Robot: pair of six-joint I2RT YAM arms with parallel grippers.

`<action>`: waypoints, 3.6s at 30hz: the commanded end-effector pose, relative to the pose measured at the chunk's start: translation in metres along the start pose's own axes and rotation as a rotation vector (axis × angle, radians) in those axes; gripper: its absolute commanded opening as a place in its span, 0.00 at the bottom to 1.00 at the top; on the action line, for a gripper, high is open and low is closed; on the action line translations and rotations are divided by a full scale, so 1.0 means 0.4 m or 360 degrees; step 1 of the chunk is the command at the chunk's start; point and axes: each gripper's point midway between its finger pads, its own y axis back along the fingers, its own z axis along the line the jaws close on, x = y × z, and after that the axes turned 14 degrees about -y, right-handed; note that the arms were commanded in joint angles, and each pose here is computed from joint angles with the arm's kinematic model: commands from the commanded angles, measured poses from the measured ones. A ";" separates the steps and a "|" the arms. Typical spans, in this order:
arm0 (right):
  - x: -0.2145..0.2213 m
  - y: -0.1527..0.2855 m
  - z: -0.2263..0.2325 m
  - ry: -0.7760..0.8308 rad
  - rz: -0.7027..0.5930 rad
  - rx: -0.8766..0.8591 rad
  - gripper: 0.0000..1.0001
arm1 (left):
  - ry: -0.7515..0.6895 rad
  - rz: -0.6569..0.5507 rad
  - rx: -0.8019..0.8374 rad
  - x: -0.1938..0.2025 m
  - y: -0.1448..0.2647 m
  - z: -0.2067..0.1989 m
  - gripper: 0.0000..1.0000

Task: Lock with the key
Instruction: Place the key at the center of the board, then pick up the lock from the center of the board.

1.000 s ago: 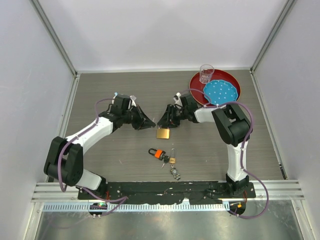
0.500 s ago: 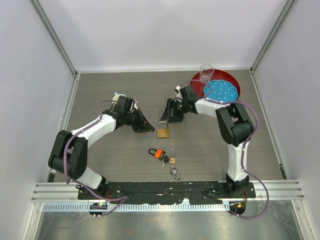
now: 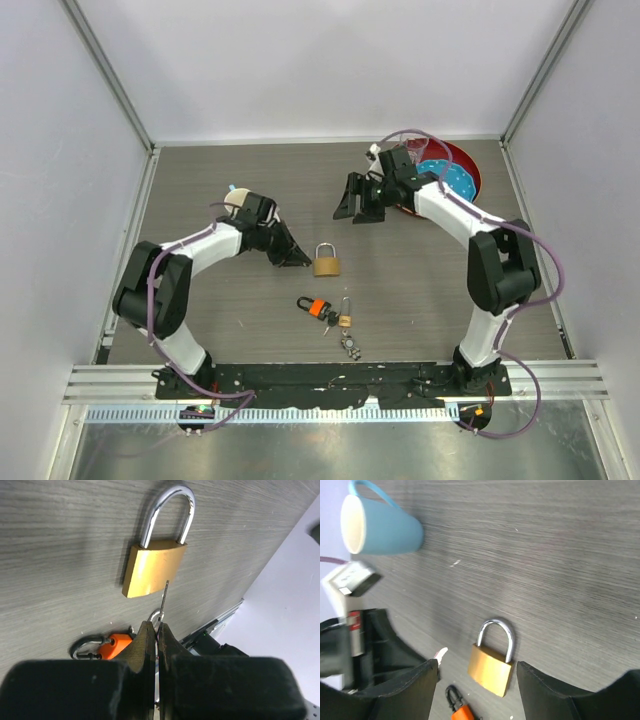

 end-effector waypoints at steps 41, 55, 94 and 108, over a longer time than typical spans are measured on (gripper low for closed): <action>0.073 0.189 0.091 0.0161 -0.0010 -0.0174 0.71 | -0.0169 -0.0054 0.0020 -0.048 0.046 -0.090 0.59; 0.117 0.213 0.067 0.0188 0.0029 -0.0138 0.71 | -0.0268 0.0325 -0.0188 0.168 0.018 -0.014 0.60; 0.114 0.240 0.024 0.0143 0.0000 -0.0082 0.70 | -0.0640 0.0439 -0.0193 0.164 -0.098 -0.088 0.60; 0.111 0.255 0.037 0.0159 -0.0015 -0.0104 0.71 | -0.0543 0.0324 -0.0529 0.156 0.043 -0.080 0.61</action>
